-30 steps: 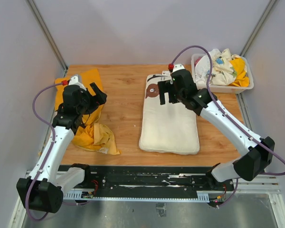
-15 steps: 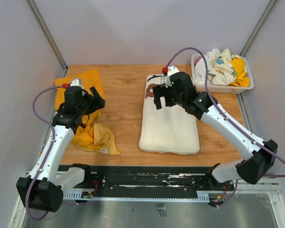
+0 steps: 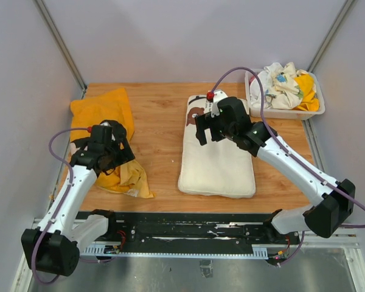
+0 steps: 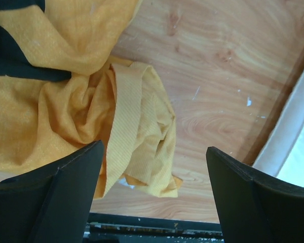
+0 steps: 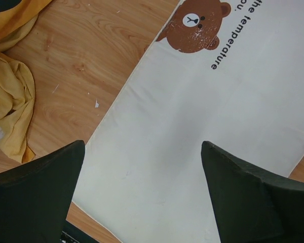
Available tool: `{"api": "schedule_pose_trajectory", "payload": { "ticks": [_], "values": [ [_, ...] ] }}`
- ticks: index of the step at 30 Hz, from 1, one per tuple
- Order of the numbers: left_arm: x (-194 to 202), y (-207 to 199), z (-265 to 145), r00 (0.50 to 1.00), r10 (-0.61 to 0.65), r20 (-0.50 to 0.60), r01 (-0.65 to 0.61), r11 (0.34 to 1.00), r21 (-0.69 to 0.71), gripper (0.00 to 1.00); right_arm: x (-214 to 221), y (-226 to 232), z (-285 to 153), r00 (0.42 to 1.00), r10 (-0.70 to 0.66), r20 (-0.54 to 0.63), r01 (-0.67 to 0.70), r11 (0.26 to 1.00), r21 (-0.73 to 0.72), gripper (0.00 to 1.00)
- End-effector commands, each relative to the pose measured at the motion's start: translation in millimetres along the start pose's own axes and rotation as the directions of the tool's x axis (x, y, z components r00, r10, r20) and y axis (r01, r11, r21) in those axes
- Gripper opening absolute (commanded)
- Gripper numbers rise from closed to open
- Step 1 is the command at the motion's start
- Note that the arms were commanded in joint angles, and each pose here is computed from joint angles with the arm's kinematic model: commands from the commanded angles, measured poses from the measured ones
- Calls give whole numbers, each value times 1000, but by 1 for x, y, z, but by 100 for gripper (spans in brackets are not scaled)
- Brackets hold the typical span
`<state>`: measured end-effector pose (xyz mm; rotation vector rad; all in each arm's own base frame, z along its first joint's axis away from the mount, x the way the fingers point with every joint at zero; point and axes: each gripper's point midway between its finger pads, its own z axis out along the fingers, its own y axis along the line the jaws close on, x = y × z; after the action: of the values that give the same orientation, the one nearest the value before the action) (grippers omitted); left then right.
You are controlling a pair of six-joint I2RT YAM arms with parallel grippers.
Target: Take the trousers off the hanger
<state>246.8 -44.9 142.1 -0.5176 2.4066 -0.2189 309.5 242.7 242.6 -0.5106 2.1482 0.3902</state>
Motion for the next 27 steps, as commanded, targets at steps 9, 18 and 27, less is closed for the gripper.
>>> {"api": "schedule_pose_trajectory", "payload": {
  "ticks": [9,18,27],
  "values": [
    [29,10,40,984,-2,-180,-17,995,-100,85,-14,5,-21,996,-8,84,9,1000,-18,98],
    [49,13,67,958,37,-285,-81,986,-145,58,-10,0,-24,996,-9,86,9,1000,2,98],
    [-3,-21,32,982,46,-185,-61,995,-77,1,-3,4,-16,998,-5,63,6,1000,-17,98]
  ]
}}
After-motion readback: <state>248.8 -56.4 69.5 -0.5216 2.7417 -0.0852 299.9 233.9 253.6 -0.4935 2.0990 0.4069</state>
